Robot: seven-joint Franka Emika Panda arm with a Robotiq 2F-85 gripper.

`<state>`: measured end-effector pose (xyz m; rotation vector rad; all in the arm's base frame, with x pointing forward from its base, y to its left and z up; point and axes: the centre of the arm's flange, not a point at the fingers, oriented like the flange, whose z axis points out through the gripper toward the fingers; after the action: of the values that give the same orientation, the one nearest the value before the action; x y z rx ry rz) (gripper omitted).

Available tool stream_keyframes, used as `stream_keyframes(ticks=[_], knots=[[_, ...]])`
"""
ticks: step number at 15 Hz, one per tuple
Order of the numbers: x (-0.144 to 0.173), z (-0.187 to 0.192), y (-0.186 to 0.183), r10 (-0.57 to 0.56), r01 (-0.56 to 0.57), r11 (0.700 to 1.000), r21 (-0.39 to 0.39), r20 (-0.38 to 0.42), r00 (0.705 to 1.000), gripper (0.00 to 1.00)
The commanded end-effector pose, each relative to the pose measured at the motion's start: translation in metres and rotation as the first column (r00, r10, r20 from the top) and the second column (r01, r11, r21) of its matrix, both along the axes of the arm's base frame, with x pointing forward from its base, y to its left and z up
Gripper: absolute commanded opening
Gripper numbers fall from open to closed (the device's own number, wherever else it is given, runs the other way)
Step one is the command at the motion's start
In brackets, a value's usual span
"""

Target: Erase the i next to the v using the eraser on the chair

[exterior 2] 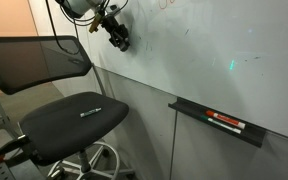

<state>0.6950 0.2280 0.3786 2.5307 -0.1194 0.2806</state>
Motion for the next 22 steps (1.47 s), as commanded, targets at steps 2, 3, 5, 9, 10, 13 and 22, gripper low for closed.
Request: stream_keyframes(ticks=[2, 3, 5, 9, 10, 13, 22], knots=[[0.030, 0.003, -0.007, -0.148, 0.148, 0.989, 0.013, 0.165, 0.975, 0.32], [0.031, 0.000, -0.006, -0.187, 0.187, 0.982, 0.022, 0.182, 0.965, 0.32], [0.031, -0.006, -0.004, -0.260, 0.259, 0.965, 0.034, 0.220, 0.940, 0.32], [0.018, -0.017, -0.003, -0.304, 0.305, 0.952, 0.028, 0.213, 0.929, 0.32], [0.011, -0.018, -0.004, -0.296, 0.297, 0.955, 0.027, 0.197, 0.935, 0.32], [-0.018, -0.016, -0.018, -0.263, 0.264, 0.964, 0.018, 0.154, 0.952, 0.32], [-0.112, -0.076, -0.097, -0.124, 0.125, 0.992, 0.002, -0.092, 0.988, 0.32]])
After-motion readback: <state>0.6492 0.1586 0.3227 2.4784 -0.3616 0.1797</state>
